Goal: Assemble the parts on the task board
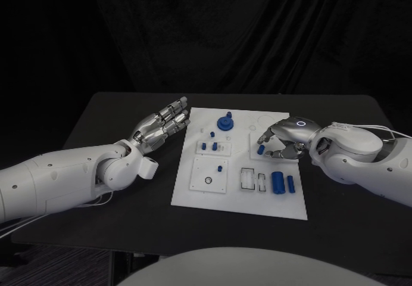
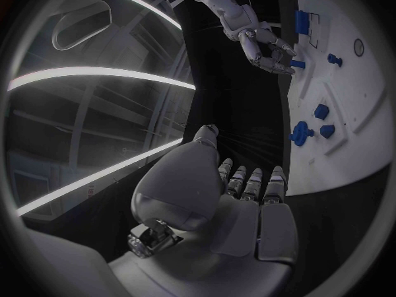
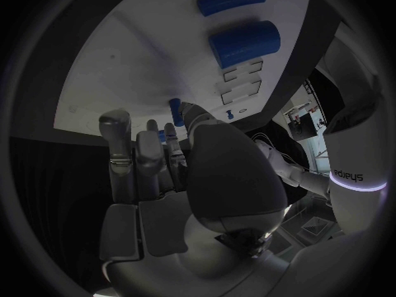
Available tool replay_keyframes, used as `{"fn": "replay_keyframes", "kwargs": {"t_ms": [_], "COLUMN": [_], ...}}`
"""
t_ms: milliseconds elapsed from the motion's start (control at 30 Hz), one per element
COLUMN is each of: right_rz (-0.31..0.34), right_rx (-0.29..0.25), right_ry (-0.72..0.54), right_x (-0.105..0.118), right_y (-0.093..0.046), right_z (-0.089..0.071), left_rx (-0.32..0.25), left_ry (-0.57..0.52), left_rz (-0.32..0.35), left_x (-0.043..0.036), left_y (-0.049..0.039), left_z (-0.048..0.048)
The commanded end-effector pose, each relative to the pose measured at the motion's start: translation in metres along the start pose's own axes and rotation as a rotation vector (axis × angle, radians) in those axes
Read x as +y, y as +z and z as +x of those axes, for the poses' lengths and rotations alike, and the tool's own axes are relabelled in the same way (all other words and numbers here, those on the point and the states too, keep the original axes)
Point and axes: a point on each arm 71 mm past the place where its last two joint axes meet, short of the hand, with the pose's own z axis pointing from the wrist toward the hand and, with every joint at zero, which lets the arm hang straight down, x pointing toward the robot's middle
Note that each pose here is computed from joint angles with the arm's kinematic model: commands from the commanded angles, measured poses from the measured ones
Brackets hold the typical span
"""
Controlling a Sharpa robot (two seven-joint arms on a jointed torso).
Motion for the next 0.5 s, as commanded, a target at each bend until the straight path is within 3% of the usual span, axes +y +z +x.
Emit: {"fn": "replay_keyframes", "kwargs": {"t_ms": [33, 500], "right_rz": [-0.001, -0.023], "right_rx": [0.01, 0.016], "right_ry": [0.004, 0.006], "right_x": [0.0003, 0.005], "right_y": [0.0008, 0.0082], "right_z": [0.0028, 0.0083], "left_rx": [0.005, 0.012], "left_ry": [-0.006, -0.013], "left_rz": [0.062, 0.055], "left_x": [-0.0037, -0.001], "left_y": [-0.0003, 0.0009], "left_z": [0.0011, 0.003]}}
